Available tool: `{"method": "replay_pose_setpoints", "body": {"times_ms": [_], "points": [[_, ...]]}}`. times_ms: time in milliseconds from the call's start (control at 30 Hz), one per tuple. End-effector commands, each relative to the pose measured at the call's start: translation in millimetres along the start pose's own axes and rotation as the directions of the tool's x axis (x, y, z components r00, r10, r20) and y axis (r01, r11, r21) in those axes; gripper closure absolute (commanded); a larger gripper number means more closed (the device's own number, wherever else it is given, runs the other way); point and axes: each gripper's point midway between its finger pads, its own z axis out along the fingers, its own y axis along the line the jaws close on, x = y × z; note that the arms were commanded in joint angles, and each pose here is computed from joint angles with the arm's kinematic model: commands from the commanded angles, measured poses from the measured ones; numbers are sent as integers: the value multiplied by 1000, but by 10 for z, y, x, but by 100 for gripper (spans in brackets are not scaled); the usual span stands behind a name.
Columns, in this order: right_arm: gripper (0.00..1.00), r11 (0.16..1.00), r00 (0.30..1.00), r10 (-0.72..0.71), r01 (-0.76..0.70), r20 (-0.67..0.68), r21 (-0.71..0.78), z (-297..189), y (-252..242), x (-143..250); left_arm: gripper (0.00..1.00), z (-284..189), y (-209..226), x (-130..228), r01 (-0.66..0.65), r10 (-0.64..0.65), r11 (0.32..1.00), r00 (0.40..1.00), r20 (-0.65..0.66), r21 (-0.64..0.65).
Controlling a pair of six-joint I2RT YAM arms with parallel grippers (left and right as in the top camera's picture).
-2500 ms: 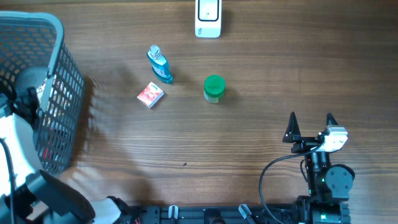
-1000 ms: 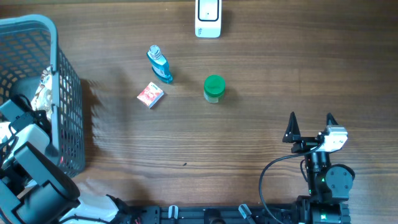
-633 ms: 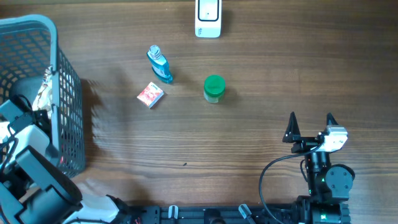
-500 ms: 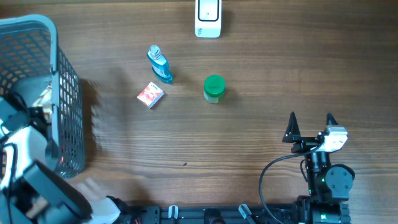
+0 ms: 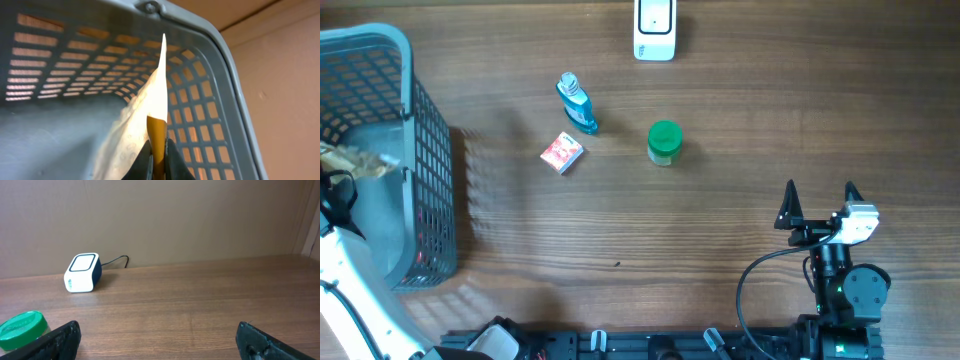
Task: Scan the item barcode
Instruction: 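Lift the snack bag out of the basket and carry it to the table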
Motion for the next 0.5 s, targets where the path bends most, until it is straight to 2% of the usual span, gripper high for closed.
{"method": "replay_pose_setpoints", "body": {"times_ms": [0,100,267,367,467], "points": [[0,1000,1000,-6,6,-2,-10,2,18,6,96,-164,-266,-35,-11,14,995,1000,-25,103],[0,1000,1000,-6,6,-2,-10,2,18,6,96,-294,-493,-58,-15,23,982,999,-45,187],[0,1000,1000,-6,6,-2,-10,2,18,6,96,-802,-1124,-196,18,14,915,997,-77,403],[0,1000,1000,-6,6,-2,-10,2,18,6,96,-1186,-1506,-243,48,20,841,993,-119,538],[0,1000,1000,-6,6,-2,-10,2,18,6,96,-1524,-1850,-170,110,50,742,975,-218,661]]}}
